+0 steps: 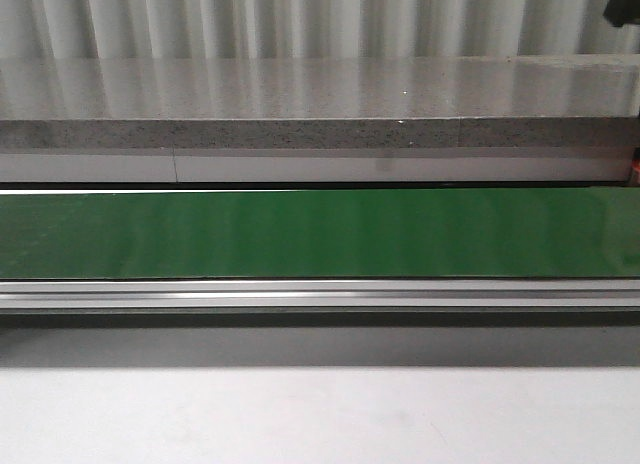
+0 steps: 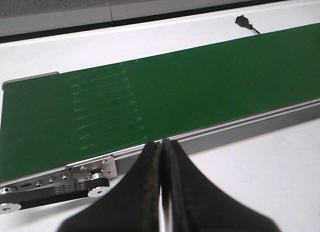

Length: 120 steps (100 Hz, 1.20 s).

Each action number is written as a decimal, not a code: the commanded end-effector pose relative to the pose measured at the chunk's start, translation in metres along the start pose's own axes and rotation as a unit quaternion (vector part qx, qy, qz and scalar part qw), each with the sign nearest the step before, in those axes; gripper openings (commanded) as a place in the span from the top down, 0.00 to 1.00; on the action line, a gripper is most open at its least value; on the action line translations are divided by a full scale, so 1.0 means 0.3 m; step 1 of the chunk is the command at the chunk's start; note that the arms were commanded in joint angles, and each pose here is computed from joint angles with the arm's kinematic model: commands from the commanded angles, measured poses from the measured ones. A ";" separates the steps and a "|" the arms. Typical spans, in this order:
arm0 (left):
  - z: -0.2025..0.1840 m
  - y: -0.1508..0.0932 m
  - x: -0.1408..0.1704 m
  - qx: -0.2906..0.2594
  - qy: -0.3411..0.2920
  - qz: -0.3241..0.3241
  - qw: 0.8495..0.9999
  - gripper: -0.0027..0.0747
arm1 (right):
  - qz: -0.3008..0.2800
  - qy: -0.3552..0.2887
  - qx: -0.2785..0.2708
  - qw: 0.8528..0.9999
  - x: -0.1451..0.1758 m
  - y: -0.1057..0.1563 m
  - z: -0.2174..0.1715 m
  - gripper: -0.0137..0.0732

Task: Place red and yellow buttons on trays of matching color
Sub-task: 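Lower the right gripper onto the yellow button at the belt end and grasp it, then carry the yellow button with the right gripper and release it in the yellow tray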

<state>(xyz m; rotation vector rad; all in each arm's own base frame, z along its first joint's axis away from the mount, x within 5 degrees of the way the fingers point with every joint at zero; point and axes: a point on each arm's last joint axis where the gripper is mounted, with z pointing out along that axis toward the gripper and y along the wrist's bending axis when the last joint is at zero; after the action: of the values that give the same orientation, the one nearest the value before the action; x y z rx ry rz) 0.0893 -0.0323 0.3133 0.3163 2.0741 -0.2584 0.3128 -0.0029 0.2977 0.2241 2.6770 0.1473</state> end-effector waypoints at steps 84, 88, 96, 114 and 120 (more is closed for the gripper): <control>-0.015 -0.005 -0.043 0.005 -0.043 -0.004 0.999 0.99 | 0.314 -0.147 0.141 0.927 0.048 -0.631 -0.150 0.72; -0.015 -0.005 -0.043 0.005 -0.043 -0.004 0.999 0.99 | 0.318 -0.144 0.138 0.927 0.046 -0.640 -0.125 0.72; -0.015 -0.005 -0.043 0.005 -0.043 -0.004 0.999 0.99 | 0.324 -0.145 0.136 0.925 0.036 -0.660 -0.080 0.72; -0.015 -0.005 -0.043 0.005 -0.043 -0.004 0.999 0.99 | 0.336 -0.109 0.132 0.926 0.037 -0.700 0.030 0.72; -0.015 -0.005 -0.043 0.005 -0.043 -0.004 0.999 0.99 | 0.339 -0.098 0.131 0.926 0.039 -0.710 0.064 0.72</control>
<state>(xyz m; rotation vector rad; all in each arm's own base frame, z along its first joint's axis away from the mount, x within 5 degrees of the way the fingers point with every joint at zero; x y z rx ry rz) 0.0893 -0.0323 0.3133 0.3163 2.0741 -0.2584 0.2770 -0.2031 0.2364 1.2033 2.3781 -0.0095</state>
